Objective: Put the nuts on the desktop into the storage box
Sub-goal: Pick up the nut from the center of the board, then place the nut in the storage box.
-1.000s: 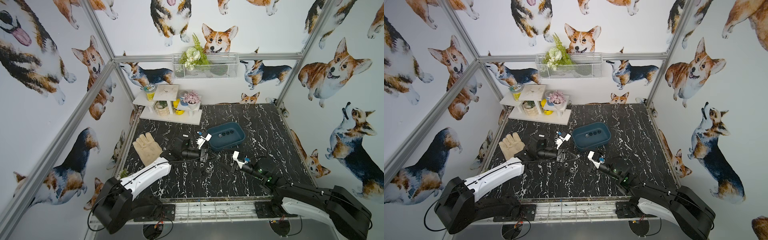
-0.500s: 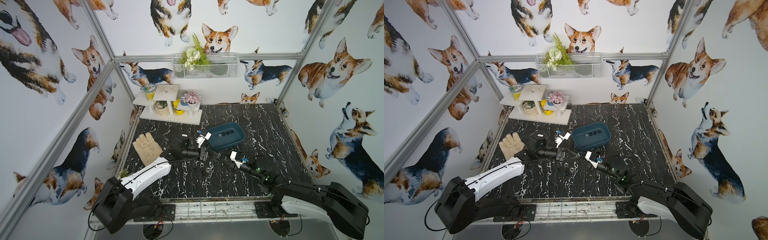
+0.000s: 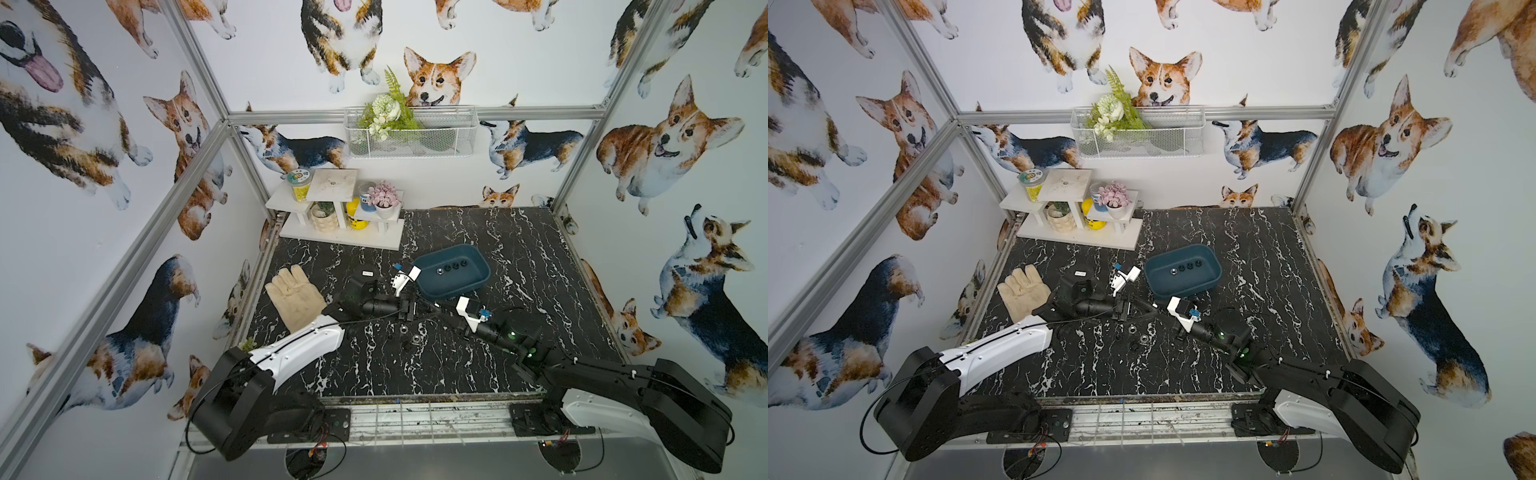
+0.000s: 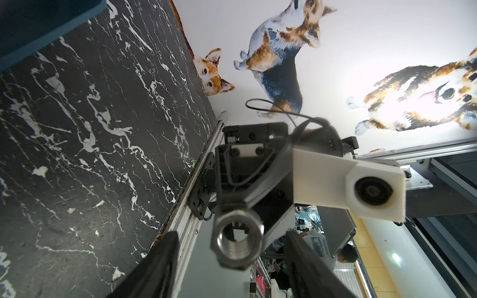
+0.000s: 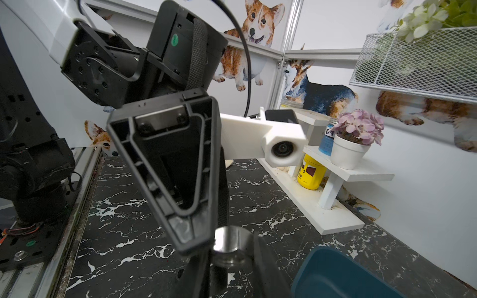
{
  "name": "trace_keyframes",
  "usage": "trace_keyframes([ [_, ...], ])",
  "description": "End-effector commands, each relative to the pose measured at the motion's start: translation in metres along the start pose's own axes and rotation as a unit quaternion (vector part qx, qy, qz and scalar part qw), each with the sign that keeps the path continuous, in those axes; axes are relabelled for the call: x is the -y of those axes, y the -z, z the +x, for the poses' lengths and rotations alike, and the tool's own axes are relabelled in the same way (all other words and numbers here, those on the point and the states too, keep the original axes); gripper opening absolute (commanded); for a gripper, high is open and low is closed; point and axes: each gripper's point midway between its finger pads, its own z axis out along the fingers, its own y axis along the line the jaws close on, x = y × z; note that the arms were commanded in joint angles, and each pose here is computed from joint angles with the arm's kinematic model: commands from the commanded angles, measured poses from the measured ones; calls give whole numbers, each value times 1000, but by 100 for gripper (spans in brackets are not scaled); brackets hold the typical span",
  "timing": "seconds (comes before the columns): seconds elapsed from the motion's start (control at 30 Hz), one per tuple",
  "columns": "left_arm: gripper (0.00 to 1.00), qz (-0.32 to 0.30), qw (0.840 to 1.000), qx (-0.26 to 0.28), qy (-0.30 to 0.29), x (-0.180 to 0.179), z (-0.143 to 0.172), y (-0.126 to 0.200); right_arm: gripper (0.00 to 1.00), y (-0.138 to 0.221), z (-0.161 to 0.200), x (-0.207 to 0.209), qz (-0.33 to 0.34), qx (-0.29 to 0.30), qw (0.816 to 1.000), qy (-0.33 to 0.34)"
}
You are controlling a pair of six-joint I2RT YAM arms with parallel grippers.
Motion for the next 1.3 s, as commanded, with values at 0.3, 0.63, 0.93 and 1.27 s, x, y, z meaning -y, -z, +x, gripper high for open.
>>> trace_keyframes([
  [0.3,100,-104,993,56,-19,-43,-24,30,18,-21,51,48,45,-161,970,-177],
  [0.63,100,-333,933,102,-91,-88,-34,82,21,-37,116,108,182,-333,894,-238],
  [0.93,99,-427,897,67,-88,-119,-21,104,22,-56,160,151,270,-411,834,-249],
  [1.27,100,-448,888,66,-81,-132,-11,111,23,-75,205,171,298,-474,779,-282],
])
